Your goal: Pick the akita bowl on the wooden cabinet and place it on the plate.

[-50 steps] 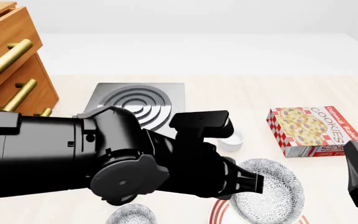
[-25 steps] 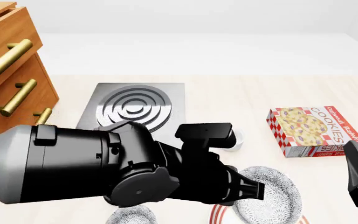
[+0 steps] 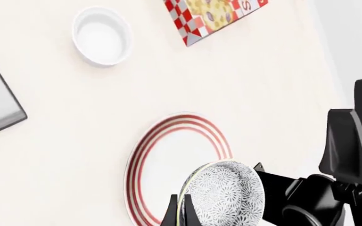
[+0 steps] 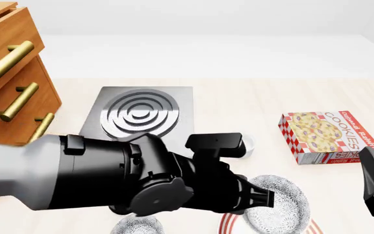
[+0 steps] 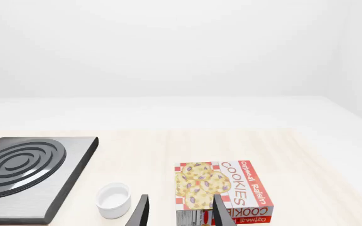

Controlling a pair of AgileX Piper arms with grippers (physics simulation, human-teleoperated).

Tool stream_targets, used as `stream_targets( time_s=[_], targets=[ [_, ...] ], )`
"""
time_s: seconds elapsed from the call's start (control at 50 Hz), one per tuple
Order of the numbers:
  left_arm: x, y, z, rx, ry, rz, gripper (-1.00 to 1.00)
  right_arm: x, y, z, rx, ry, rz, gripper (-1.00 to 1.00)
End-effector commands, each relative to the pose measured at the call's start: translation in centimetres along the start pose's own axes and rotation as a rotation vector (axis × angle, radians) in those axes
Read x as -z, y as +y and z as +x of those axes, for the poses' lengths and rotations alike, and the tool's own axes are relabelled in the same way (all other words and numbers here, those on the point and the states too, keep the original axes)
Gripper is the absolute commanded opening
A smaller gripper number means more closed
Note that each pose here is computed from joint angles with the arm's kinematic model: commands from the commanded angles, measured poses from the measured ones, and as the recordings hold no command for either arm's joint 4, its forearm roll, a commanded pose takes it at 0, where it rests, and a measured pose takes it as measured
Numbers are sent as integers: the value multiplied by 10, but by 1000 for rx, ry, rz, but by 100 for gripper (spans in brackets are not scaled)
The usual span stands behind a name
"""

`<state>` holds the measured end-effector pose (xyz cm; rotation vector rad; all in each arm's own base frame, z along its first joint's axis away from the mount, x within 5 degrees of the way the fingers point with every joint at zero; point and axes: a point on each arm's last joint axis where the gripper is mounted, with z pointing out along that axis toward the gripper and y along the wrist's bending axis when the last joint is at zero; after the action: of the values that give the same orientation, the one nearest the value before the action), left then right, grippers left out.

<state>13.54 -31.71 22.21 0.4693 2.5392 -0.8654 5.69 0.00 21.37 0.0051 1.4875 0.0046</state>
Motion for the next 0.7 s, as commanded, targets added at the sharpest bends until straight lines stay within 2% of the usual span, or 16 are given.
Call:
stream_targets(
  time_s=[0.02,0.7],
  targets=[
    [-8,0,-3,12,-6,2,-100,0,0,0,0,0,0,100],
    [-32,6,3,37,9,-12,-100,0,0,0,0,0,0,100]
  ],
)
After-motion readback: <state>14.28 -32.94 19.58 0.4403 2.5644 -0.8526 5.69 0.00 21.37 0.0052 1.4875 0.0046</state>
